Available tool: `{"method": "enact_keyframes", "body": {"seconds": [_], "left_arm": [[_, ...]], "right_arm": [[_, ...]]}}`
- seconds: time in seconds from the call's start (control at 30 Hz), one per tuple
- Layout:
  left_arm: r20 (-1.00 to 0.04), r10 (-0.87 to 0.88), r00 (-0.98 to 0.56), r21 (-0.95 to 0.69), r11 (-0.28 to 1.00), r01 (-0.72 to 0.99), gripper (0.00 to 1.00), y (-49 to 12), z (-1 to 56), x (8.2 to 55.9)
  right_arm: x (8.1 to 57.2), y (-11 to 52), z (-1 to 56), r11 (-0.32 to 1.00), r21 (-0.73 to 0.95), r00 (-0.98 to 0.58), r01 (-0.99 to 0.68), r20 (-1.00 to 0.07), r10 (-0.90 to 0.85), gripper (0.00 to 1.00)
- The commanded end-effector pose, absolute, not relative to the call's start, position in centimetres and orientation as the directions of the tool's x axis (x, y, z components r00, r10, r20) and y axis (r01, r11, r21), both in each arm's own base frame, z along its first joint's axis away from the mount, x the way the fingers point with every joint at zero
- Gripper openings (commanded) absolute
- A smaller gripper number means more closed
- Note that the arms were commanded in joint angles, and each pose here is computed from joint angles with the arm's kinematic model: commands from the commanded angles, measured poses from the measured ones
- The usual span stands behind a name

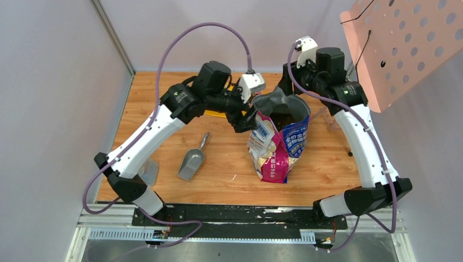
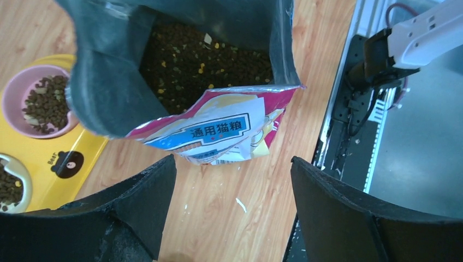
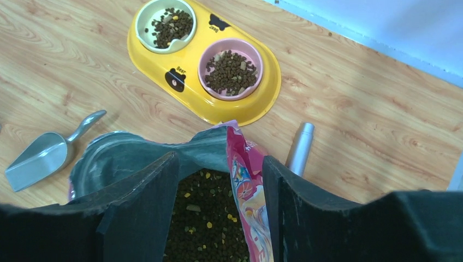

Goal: Serve the pet food

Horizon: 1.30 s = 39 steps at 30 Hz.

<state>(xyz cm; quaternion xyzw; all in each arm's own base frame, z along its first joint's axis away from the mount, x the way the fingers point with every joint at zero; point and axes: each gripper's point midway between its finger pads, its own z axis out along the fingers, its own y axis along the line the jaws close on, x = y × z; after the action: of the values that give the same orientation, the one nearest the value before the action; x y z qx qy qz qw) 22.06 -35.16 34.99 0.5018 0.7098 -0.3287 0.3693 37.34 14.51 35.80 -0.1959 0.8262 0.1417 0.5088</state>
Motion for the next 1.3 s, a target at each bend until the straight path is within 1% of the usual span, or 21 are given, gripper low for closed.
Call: {"method": "enact_keyframes", "body": {"seconds": [0.0,0.07,0.13,0.2,0.27,0.37,0.43,0.5,0.57,0.6,0.7,0.77,0.87,0.93,1.0,1.03,1.07,1.17,1.2,1.23,1.27], "left_arm": [[-0.883,0.460,-0.091,0.050,0.286,0.957,0.85,-37.6,36.2,22.0],[-0.908,0.418,-0.028,0.100,0.282,0.954,0.85,-38.7,37.2,21.9],[-0.920,0.389,0.037,0.142,0.244,0.959,0.85,-39.8,37.7,21.3],[-0.911,0.391,0.128,0.207,0.166,0.964,0.84,-40.7,37.4,20.0],[-0.880,0.396,0.263,0.315,0.069,0.947,0.83,-41.1,36.8,18.9],[-0.856,0.374,0.357,0.384,-0.005,0.923,0.85,-41.7,35.5,16.9],[-0.862,0.325,0.389,0.427,0.051,0.903,0.85,-42.6,36.7,17.0],[-0.868,0.356,0.347,0.422,0.156,0.893,0.83,-43.1,36.6,18.1],[-0.879,0.403,0.254,0.382,0.277,0.882,0.81,-43.3,35.7,19.8],[-0.893,0.400,0.205,0.344,0.315,0.884,0.81,-43.3,35.5,19.9],[-0.889,0.440,0.122,0.320,0.409,0.855,0.80,-42.9,34.2,21.0],[-0.888,0.455,0.066,0.290,0.444,0.848,0.80,-42.9,33.6,21.2],[-0.892,0.451,0.039,0.271,0.461,0.845,0.80,-43.3,33.6,21.1],[-0.893,0.447,0.047,0.278,0.466,0.840,0.80,-43.8,33.8,21.3],[-0.895,0.440,0.077,0.302,0.469,0.830,0.74,-44.5,34.3,21.9],[-0.888,0.450,0.092,0.319,0.460,0.829,0.65,-44.9,34.1,22.1],[-0.890,0.444,0.103,0.323,0.455,0.830,0.61,-45.2,34.6,22.2],[-0.867,0.472,0.159,0.339,0.326,0.882,0.44,-46.1,34.0,20.9],[-0.848,0.507,0.154,0.328,0.274,0.904,0.40,-46.0,32.8,20.4],[-0.842,0.513,0.166,0.334,0.255,0.907,0.32,-45.9,33.1,20.5],[-0.810,0.568,0.145,0.321,0.223,0.920,0.28,-45.4,31.4,20.5]], "right_arm": [[38.1,14.2,37.8,0.902,0.011,-0.356,-0.432,-0.921,-0.159,0.61],[38.5,13.8,38.2,0.907,-0.022,-0.340,-0.420,-0.923,-0.179,0.65],[39.1,13.6,38.4,0.917,-0.028,-0.343,-0.399,-0.923,-0.178,0.67],[39.4,13.9,38.2,0.913,-0.012,-0.363,-0.407,-0.915,-0.174,0.67],[39.4,14.5,37.5,0.904,0.003,-0.390,-0.428,-0.902,-0.182,0.68],[39.7,14.4,36.2,0.921,0.037,-0.444,-0.389,-0.883,-0.152,0.68],[40.1,14.4,35.6,0.935,0.073,-0.476,-0.347,-0.873,-0.108,0.68],[40.8,14.3,35.5,0.949,0.112,-0.497,-0.295,-0.866,-0.052,0.66],[41.4,14.4,35.2,0.957,0.146,-0.515,-0.252,-0.857,-0.005,0.64],[41.6,14.5,35.1,0.960,0.159,-0.524,-0.232,-0.851,0.015,0.64],[41.8,14.5,34.4,0.970,0.174,-0.547,-0.171,-0.835,0.053,0.64],[41.6,14.2,33.4,0.978,0.163,-0.566,-0.127,-0.822,0.064,0.63],[41.2,13.6,32.4,0.986,0.151,-0.586,-0.076,-0.806,0.078,0.59],[41.0,13.1,31.7,0.989,0.136,-0.599,-0.051,-0.797,0.079,0.53],[40.8,12.8,31.2,0.991,0.129,-0.612,-0.041,-0.787,0.077,0.44],[40.8,12.8,30.9,0.991,0.128,-0.618,-0.041,-0.783,0.075,0.41],[40.7,12.8,30.8,0.991,0.127,-0.621,-0.042,-0.780,0.073,0.36],[40.6,12.6,30.3,0.989,0.140,-0.642,-0.053,-0.763,0.074,0.25],[40.7,12.4,30.0,0.989,0.139,-0.649,-0.050,-0.758,0.074,0.22],[40.7,12.0,29.7,0.990,0.136,-0.656,-0.043,-0.751,0.075,0.16],[40.8,11.6,29.5,0.990,0.135,-0.660,-0.033,-0.747,0.080,0.11]]}}
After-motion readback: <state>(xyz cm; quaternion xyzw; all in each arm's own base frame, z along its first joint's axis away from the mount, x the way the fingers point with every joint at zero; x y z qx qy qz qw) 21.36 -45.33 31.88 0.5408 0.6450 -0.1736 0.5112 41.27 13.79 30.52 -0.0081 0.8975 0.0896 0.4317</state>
